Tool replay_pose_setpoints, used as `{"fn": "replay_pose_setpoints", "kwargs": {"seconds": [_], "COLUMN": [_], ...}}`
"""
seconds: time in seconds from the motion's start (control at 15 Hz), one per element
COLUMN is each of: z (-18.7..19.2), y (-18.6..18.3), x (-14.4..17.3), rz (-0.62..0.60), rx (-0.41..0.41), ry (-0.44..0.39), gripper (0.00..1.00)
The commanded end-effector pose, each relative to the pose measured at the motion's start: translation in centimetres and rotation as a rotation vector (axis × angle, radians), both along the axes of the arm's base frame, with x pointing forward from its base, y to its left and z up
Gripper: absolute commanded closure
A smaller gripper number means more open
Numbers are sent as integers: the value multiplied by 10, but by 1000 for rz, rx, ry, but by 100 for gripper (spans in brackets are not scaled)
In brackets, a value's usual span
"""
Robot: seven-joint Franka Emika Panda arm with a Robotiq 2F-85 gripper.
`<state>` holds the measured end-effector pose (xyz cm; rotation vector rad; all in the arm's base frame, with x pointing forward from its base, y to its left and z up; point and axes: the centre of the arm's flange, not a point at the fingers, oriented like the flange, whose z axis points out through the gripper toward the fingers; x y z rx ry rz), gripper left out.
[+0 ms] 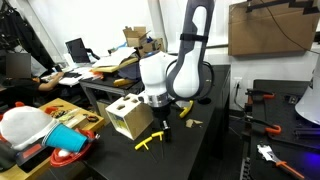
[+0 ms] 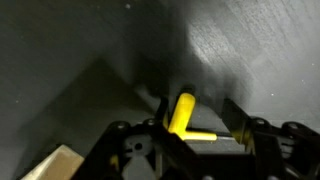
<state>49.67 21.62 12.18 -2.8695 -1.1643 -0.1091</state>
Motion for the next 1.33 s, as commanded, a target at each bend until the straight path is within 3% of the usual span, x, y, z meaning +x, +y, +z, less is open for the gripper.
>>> {"fn": "replay_pose_setpoints", "kwargs": {"seconds": [0.0,0.27,0.47,0.8,1.27], "z": [-3,-2,2,30,86], "y": [7,13,14,5,-18], "x": [-10,-17,-26,-69,-114], "rz": [-11,-37,-83,-276,-440], "rx": [-25,-34,-51,-97,-163], "ry": [-12,-15,-23,-142,-262], "gripper": [72,99,94,94,94]}}
